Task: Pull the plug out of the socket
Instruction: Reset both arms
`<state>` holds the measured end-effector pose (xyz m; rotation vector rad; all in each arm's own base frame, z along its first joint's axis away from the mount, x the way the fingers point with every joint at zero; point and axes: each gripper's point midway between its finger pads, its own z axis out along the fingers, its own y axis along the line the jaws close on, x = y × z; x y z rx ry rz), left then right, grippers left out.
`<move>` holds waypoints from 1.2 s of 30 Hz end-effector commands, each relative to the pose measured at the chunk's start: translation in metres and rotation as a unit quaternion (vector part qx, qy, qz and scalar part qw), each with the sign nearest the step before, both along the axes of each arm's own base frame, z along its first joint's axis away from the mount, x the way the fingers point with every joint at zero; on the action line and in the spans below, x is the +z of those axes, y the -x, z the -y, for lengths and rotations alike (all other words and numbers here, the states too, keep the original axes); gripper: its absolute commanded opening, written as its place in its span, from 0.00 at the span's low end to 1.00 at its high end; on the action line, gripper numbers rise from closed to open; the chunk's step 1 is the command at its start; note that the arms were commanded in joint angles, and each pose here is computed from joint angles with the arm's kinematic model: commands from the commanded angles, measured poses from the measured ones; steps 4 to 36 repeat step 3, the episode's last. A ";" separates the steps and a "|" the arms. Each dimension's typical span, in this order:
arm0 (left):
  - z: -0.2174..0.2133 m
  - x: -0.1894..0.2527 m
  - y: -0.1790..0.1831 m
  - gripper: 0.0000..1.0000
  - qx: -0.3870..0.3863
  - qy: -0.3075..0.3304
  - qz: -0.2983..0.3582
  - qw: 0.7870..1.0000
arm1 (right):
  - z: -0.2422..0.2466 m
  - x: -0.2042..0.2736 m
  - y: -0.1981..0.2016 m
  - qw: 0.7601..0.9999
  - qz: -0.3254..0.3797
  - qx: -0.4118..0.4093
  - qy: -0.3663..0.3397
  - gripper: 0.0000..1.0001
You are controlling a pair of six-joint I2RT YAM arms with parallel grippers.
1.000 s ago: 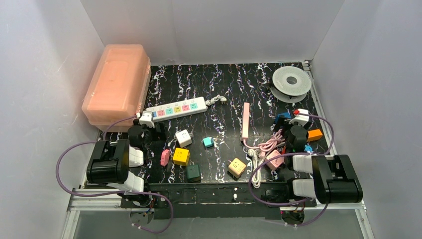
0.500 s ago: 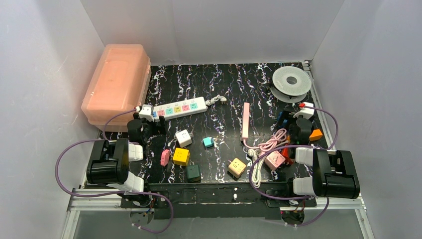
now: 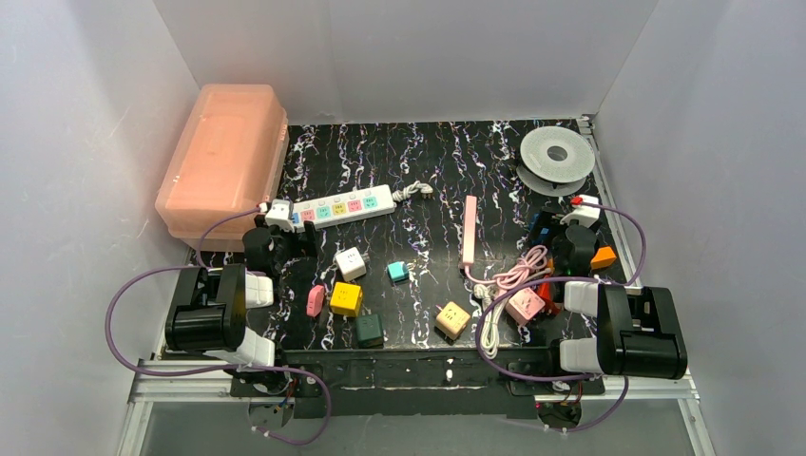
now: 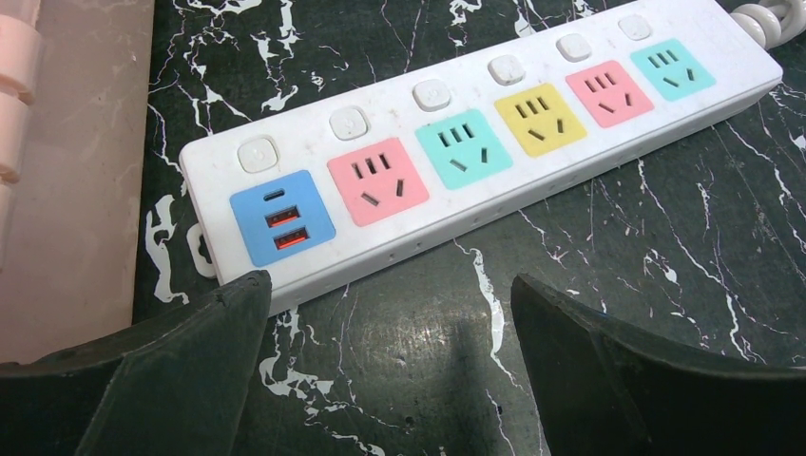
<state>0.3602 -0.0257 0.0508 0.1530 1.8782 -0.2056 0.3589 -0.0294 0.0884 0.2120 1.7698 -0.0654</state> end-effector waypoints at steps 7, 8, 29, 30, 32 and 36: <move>-0.006 0.006 -0.004 0.98 0.009 -0.004 0.007 1.000 | 0.000 0.017 -0.005 0.999 0.032 0.002 0.001 0.95; -0.006 0.006 -0.004 0.98 0.009 -0.004 0.007 1.000 | 0.000 0.017 -0.005 0.999 0.032 0.002 0.001 0.95; -0.006 0.006 -0.004 0.98 0.009 -0.004 0.007 1.000 | 0.000 0.017 -0.005 0.999 0.032 0.002 0.001 0.95; -0.006 0.006 -0.004 0.98 0.009 -0.004 0.007 1.000 | 0.000 0.017 -0.005 0.999 0.032 0.002 0.001 0.95; -0.006 0.006 -0.004 0.98 0.009 -0.004 0.007 1.000 | 0.000 0.017 -0.005 0.999 0.032 0.002 0.001 0.95; -0.006 0.006 -0.004 0.98 0.009 -0.004 0.007 1.000 | 0.000 0.017 -0.005 0.999 0.032 0.002 0.001 0.95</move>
